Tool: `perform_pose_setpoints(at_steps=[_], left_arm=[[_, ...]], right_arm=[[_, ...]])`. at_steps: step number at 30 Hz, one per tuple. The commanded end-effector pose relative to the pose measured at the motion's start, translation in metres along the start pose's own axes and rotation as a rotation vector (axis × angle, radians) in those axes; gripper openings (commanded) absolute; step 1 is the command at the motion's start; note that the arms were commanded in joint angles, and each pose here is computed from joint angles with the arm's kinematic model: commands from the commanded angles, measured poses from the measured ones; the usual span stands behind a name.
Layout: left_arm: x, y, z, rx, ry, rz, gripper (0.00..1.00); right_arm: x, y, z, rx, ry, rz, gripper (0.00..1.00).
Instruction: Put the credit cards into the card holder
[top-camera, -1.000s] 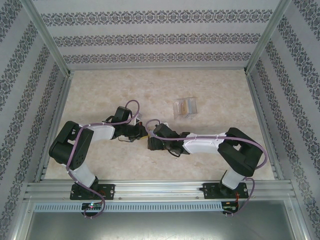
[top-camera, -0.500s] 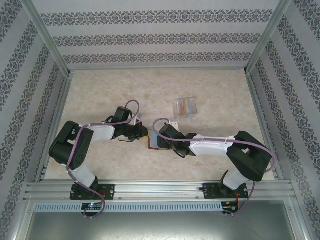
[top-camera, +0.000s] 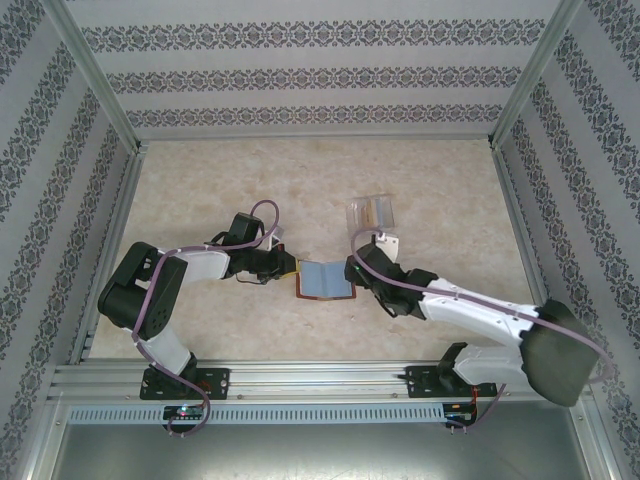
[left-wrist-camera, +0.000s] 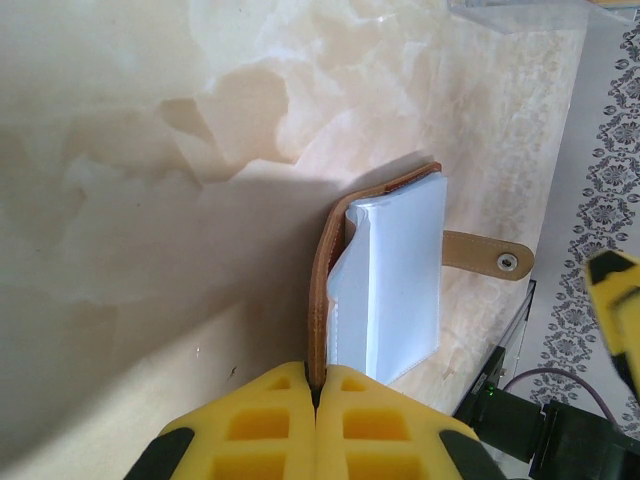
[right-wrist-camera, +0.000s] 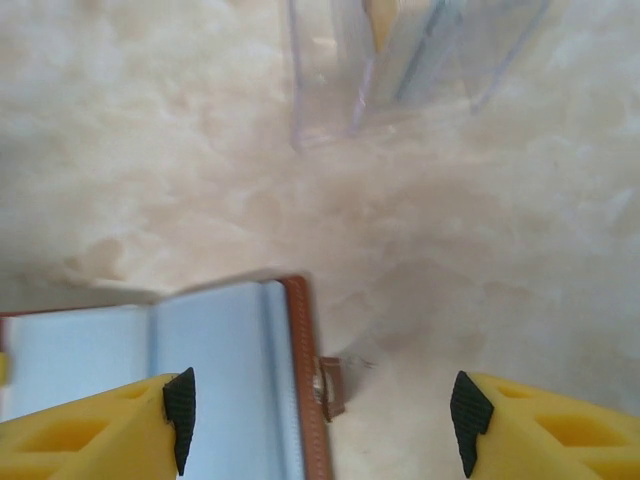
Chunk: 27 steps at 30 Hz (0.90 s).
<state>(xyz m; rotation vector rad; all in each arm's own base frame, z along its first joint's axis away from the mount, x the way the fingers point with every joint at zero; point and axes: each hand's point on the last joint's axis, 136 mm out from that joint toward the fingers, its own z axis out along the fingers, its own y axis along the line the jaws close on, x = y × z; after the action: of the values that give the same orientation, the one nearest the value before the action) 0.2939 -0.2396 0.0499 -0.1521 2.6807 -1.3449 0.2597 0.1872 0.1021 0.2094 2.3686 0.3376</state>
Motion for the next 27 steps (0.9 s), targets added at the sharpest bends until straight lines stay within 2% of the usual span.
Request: perform_pose_setpoints(at_steps=[1,5,7,10,13,16,20,25,27], left_arm=[[0.003,0.001,0.003,-0.009,0.009,0.013,0.00],[0.003,0.005,0.004,-0.016,0.009,0.000,0.00],[0.002,0.006,0.004,-0.023,0.001,-0.003,0.01],[0.001,0.008,0.003,-0.035,-0.004,-0.010,0.18],[0.001,0.007,0.000,-0.041,-0.011,-0.010,0.44],[-0.001,0.003,-0.005,-0.047,-0.026,-0.001,0.62],[-0.006,0.000,-0.015,-0.071,-0.052,0.016,0.75],[-0.008,-0.001,-0.019,-0.071,-0.064,0.010,0.81],[-0.009,-0.007,-0.021,-0.055,-0.066,0.014,0.83]], right_arm=[[-0.013,0.034,-0.009,-0.145,0.002,-0.043,0.71],[-0.011,0.085,-0.006,-0.287,0.113,-0.079,0.69],[-0.004,0.095,0.001,-0.294,0.146,-0.062,0.68],[0.009,0.090,0.020,-0.247,0.180,-0.039,0.67],[0.023,0.078,0.035,-0.199,0.225,-0.031,0.65],[0.027,0.068,0.041,-0.167,0.237,-0.040,0.65],[0.013,0.062,0.038,-0.163,0.211,-0.043,0.64],[0.029,0.076,0.046,-0.229,0.305,-0.065,0.47],[0.037,0.087,0.051,-0.251,0.339,-0.075,0.46]])
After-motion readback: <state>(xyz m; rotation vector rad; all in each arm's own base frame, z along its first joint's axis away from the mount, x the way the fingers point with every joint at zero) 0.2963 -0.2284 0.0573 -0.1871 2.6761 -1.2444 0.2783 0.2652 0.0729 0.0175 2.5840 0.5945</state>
